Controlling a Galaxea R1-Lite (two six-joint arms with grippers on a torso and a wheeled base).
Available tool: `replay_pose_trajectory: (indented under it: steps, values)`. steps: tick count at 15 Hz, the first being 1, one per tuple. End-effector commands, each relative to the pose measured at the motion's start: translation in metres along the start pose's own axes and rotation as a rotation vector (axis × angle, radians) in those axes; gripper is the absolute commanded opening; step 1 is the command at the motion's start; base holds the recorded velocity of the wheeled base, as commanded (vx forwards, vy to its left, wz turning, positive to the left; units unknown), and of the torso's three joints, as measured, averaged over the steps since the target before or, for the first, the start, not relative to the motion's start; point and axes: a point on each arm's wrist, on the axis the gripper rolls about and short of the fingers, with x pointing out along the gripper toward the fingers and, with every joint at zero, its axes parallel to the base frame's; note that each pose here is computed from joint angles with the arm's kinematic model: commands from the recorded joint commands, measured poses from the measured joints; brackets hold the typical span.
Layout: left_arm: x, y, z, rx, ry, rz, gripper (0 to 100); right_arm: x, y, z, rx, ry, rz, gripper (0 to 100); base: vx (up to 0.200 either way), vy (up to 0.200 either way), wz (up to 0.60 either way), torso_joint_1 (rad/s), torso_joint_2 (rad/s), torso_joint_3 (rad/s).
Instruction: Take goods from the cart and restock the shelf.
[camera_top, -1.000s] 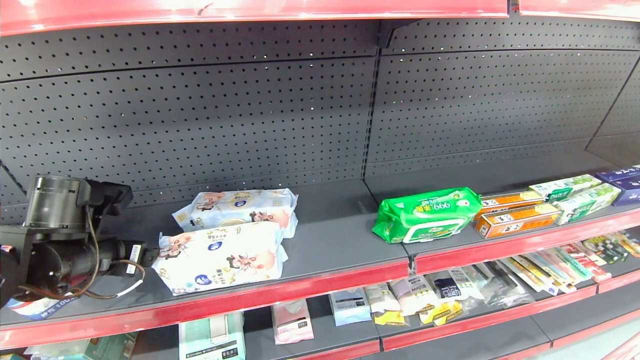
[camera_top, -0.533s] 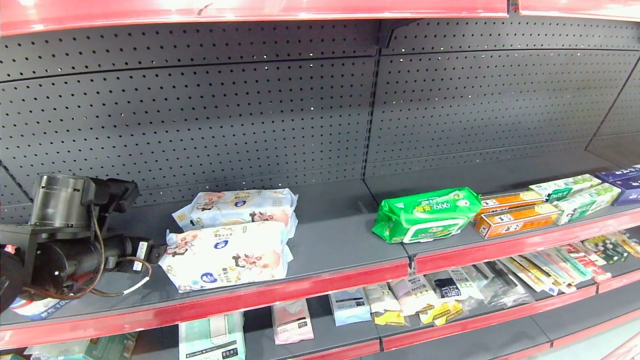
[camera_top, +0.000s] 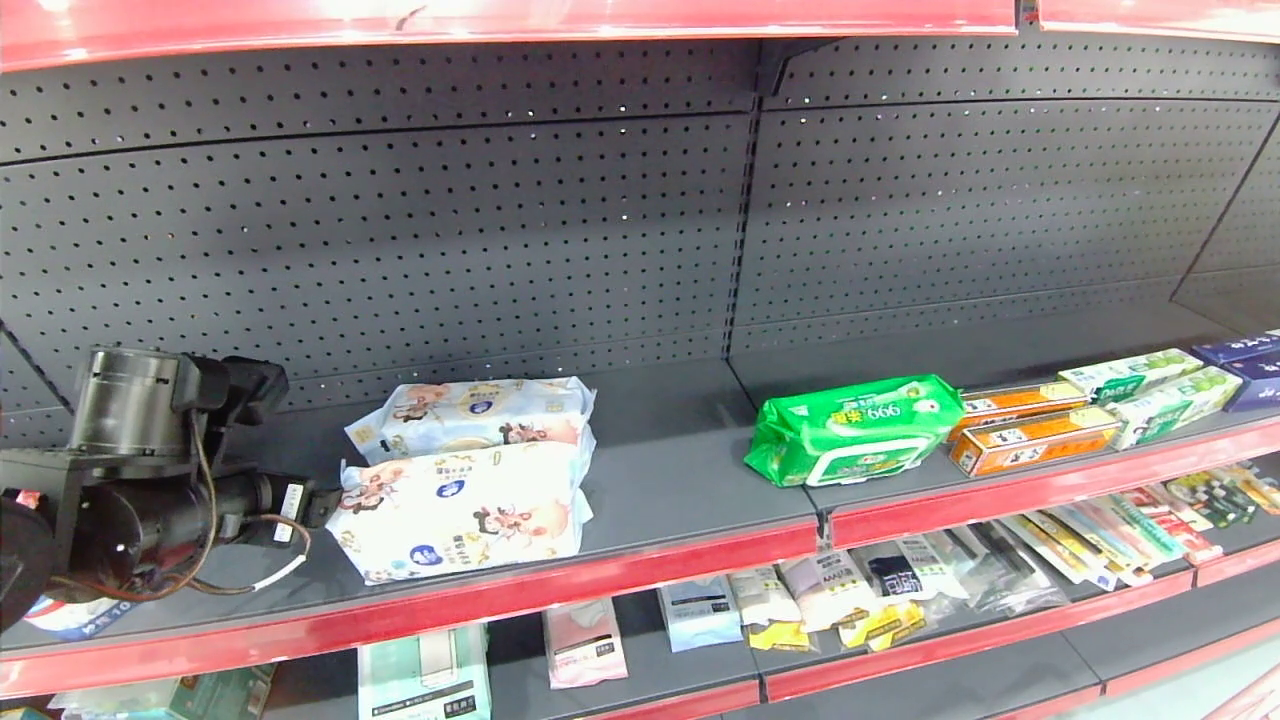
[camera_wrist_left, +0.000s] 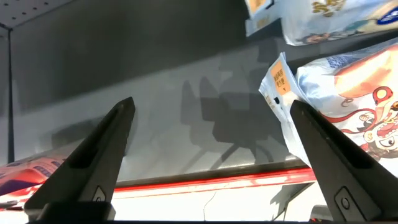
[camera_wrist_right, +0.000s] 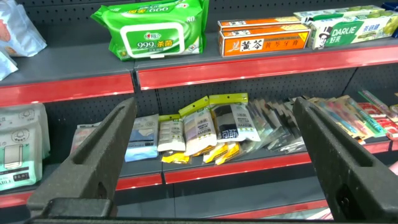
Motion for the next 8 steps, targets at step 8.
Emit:
replay_pose_trajectory:
  steps: [8]
  values:
    - [-0.0006,-0.0047,0.004,0.008,-0.014,-0.013,100,0.0001,0.0,0.0,-0.001,0.002,0.001,100,0.0,0.0,0.0,0.0,0.0,0.0]
